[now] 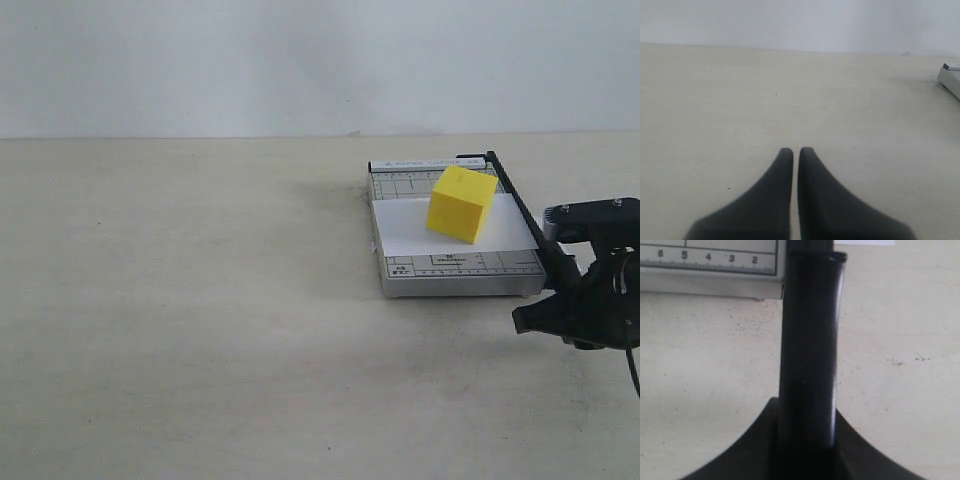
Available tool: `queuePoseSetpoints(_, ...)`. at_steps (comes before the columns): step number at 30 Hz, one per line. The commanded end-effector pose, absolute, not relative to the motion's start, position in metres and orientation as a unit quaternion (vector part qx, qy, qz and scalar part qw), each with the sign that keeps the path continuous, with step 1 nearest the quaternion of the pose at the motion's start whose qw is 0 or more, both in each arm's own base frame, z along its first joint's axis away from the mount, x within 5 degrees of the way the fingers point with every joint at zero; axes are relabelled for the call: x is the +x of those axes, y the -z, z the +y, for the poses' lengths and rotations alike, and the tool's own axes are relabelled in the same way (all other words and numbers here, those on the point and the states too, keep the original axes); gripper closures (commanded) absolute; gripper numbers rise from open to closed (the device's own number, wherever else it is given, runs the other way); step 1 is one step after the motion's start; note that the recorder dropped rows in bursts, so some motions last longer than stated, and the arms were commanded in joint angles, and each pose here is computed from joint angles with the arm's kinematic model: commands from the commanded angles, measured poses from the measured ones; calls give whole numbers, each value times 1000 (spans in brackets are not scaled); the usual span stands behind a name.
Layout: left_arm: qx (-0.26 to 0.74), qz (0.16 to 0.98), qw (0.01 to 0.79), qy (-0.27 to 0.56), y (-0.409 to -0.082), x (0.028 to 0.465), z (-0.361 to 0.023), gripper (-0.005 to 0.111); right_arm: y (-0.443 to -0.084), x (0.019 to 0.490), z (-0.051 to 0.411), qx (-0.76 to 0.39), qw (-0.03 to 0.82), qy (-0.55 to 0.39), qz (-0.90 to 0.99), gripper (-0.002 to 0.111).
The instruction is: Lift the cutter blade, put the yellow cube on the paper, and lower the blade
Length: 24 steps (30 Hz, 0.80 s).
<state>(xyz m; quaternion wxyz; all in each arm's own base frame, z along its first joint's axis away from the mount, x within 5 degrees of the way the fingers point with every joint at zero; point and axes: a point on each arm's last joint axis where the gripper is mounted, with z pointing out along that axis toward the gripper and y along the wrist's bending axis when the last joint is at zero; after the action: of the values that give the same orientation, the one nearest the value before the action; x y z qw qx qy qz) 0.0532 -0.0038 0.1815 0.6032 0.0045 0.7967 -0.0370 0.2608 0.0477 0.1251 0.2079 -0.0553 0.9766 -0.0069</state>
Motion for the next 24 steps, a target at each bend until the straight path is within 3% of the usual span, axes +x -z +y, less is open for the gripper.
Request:
queuePoseSetpoints(1, 1, 795, 605, 39, -181, 53, -4, 102, -122, 263, 60, -74, 238, -21, 968, 88)
queuePoseSetpoints(2, 1, 795, 605, 39, -181, 53, -4, 102, -122, 263, 60, -73, 239, -21, 968, 82)
queuePoseSetpoints(3, 1, 795, 605, 39, -181, 53, -4, 102, -125, 263, 61, -72, 245, -23, 967, 66)
queuePoseSetpoints(5, 1, 795, 605, 39, -181, 53, -4, 102, -135, 263, 61, -72, 267, -28, 961, 56)
queuePoseSetpoints(11, 1, 794, 607, 39, -182, 53, -4, 102, -177, 261, 61, -70, 344, -43, 935, 56)
queuePoseSetpoints(19, 1, 783, 621, 39, -185, 54, -4, 102, -227, 247, 58, -98, 433, -42, 895, 59)
queuePoseSetpoints(20, 1, 783, 621, 39, -185, 54, -4, 102, -235, 244, 57, -98, 453, -47, 885, 62)
queuePoseSetpoints(24, 1, 783, 621, 39, -185, 54, -4, 102, -282, 202, 52, -96, 588, -88, 799, 91)
